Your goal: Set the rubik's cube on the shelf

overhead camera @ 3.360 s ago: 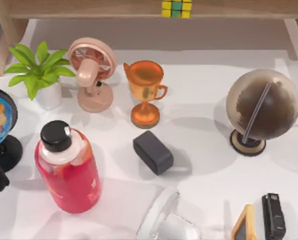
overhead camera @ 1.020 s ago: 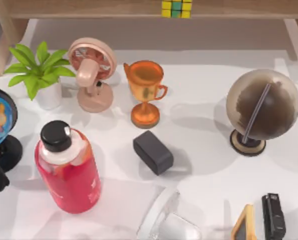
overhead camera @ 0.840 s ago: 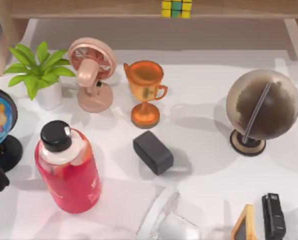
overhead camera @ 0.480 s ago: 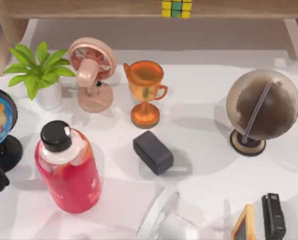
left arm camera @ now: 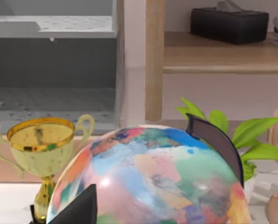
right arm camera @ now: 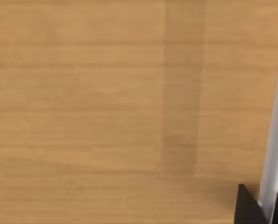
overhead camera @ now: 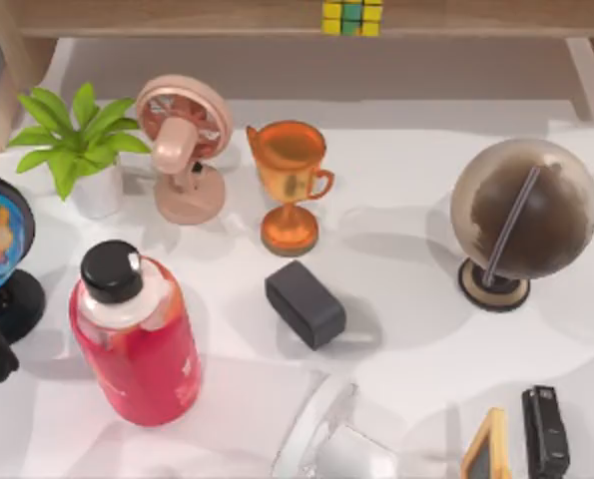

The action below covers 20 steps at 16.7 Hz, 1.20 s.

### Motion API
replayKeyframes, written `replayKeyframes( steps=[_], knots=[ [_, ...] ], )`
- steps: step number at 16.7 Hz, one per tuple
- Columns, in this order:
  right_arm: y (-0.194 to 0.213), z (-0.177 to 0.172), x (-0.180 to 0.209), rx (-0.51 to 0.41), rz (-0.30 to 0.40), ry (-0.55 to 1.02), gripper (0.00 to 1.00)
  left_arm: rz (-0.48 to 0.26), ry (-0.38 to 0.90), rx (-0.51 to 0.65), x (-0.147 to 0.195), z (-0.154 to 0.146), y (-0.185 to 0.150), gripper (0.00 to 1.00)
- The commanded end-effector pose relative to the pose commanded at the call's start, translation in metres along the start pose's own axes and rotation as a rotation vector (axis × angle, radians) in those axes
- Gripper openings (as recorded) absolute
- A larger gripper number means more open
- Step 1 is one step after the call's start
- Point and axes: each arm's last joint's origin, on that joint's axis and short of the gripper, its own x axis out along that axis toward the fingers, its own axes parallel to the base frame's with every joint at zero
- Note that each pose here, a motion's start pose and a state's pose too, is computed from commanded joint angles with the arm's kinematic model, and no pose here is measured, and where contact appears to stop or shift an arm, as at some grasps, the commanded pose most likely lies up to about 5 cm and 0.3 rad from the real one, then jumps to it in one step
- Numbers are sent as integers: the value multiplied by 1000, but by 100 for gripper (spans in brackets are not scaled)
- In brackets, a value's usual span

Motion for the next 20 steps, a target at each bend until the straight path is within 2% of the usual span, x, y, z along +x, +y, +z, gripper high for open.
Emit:
replayKeyframes(
  steps=[1,14,20],
  knots=[
    [0,0,0,0,0,0,0,0,0,0,0,0,0,100],
    [0,0,0,0,0,0,98,0,0,0,0,0,0,100],
    [0,0,0,0,0,0,100,0,0,0,0,0,0,100]
  ],
)
